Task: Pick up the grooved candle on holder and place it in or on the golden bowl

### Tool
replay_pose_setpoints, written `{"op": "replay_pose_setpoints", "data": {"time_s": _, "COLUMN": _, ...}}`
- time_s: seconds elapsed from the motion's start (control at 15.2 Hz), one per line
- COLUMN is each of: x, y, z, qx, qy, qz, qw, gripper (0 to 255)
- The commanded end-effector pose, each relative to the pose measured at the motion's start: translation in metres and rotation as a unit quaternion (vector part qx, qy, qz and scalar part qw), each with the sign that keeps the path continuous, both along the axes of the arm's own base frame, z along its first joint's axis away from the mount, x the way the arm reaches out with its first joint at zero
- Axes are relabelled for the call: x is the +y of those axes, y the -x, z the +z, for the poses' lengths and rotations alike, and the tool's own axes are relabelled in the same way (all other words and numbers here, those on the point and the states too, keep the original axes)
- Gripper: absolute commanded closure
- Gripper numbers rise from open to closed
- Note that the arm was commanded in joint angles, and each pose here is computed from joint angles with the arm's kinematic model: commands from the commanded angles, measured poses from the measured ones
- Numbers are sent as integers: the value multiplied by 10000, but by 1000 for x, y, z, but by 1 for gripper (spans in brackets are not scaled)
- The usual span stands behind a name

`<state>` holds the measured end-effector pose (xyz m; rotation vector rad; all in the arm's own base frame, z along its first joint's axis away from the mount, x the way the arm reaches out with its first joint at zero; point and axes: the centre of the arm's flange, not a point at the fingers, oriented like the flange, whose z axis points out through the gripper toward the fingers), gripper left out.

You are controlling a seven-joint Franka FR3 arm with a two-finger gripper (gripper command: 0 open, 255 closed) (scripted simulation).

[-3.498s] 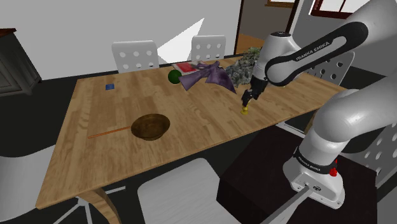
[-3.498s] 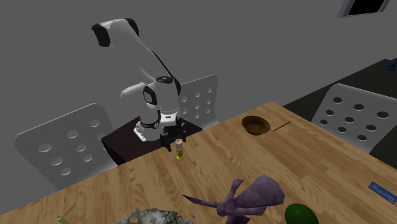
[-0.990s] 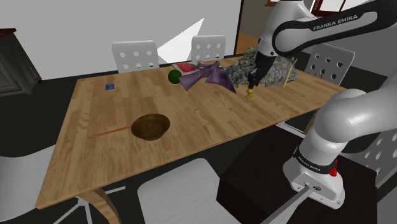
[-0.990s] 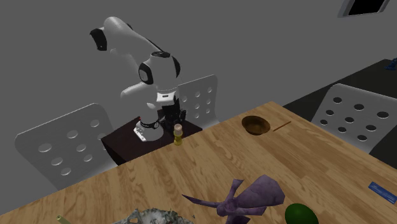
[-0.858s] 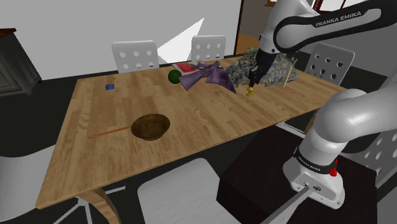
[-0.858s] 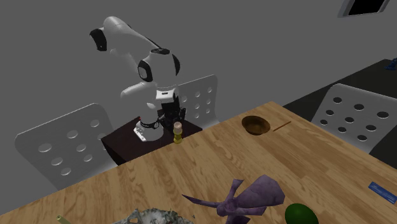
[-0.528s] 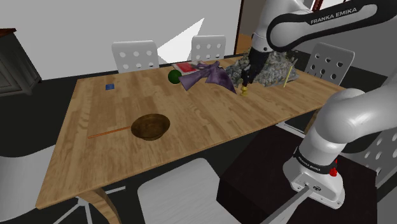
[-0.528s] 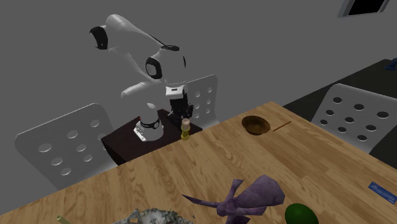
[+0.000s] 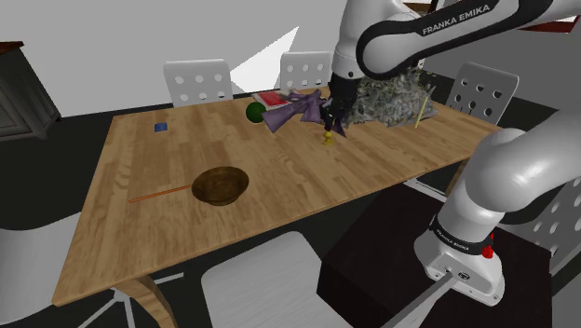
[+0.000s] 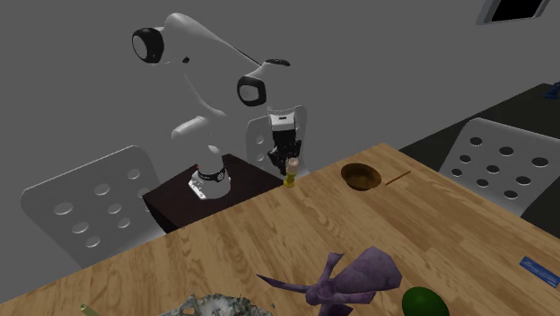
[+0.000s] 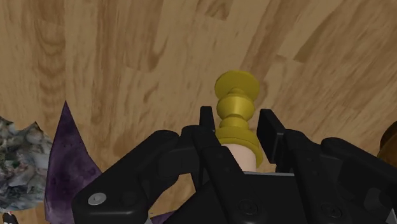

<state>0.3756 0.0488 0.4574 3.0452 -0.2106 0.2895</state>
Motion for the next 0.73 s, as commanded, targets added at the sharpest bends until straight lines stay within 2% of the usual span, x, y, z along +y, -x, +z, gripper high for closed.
{"op": "replay_pose_setpoints", "data": {"time_s": 0.0, "x": 24, "y": -11, "z": 2, "qx": -1, "qy": -5, "qz": -5, "qw": 10000, "gripper": 255}}
{"op": "replay_pose_setpoints", "data": {"time_s": 0.66, "x": 140, "y": -73, "z": 5, "qx": -1, "qy": -5, "qz": -5, "qw": 10000, "gripper": 255}}
